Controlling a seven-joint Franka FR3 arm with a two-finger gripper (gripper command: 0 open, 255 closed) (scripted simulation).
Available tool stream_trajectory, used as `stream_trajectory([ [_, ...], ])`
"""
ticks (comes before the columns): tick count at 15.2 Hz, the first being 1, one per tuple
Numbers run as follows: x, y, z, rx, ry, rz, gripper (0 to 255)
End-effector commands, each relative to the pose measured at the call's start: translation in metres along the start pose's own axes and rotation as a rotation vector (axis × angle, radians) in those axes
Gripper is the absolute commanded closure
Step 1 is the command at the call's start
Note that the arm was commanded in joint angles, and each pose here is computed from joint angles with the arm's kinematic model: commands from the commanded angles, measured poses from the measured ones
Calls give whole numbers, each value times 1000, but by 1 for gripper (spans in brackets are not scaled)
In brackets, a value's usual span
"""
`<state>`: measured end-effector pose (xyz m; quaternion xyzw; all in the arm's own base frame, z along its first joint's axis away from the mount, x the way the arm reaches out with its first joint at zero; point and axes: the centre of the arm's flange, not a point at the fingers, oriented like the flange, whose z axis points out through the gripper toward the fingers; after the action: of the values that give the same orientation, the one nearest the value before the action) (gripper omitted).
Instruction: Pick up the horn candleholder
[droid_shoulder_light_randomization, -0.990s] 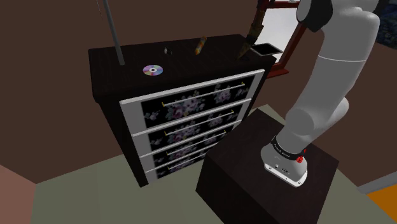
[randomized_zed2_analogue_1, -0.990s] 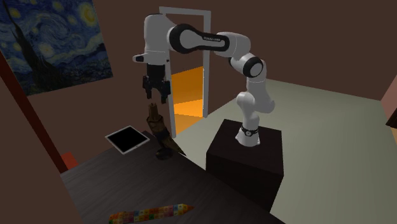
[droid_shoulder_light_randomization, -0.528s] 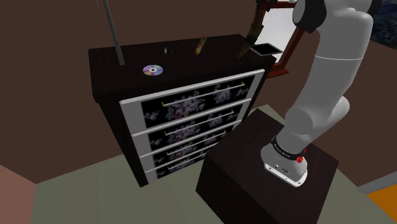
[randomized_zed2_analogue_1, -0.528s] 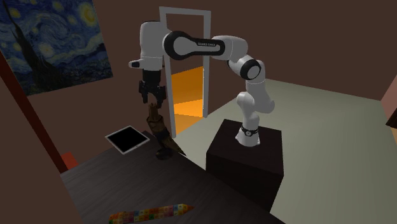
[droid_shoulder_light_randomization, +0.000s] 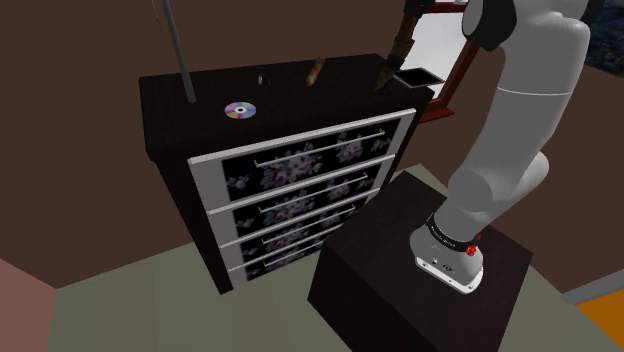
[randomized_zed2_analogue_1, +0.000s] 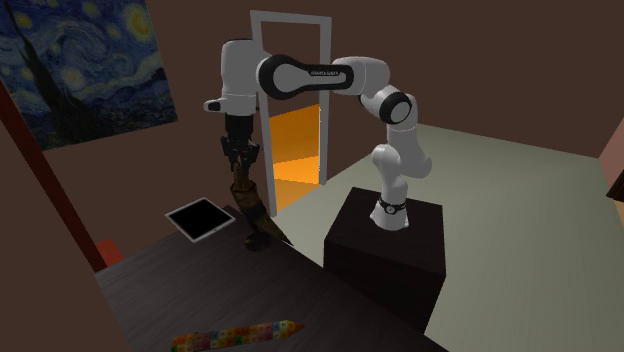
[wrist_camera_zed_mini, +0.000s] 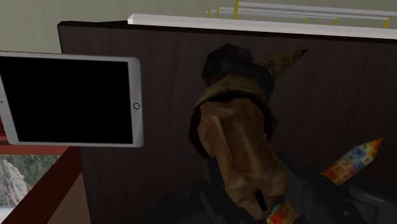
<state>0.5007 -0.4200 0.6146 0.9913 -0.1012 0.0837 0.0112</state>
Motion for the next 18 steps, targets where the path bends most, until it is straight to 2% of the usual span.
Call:
stream_trajectory([
  [1,0,0,1,1,-1,0,255],
  [5,0,0,1,1,-1,0,255],
  [18,11,0,-66,1,-1,0,255],
])
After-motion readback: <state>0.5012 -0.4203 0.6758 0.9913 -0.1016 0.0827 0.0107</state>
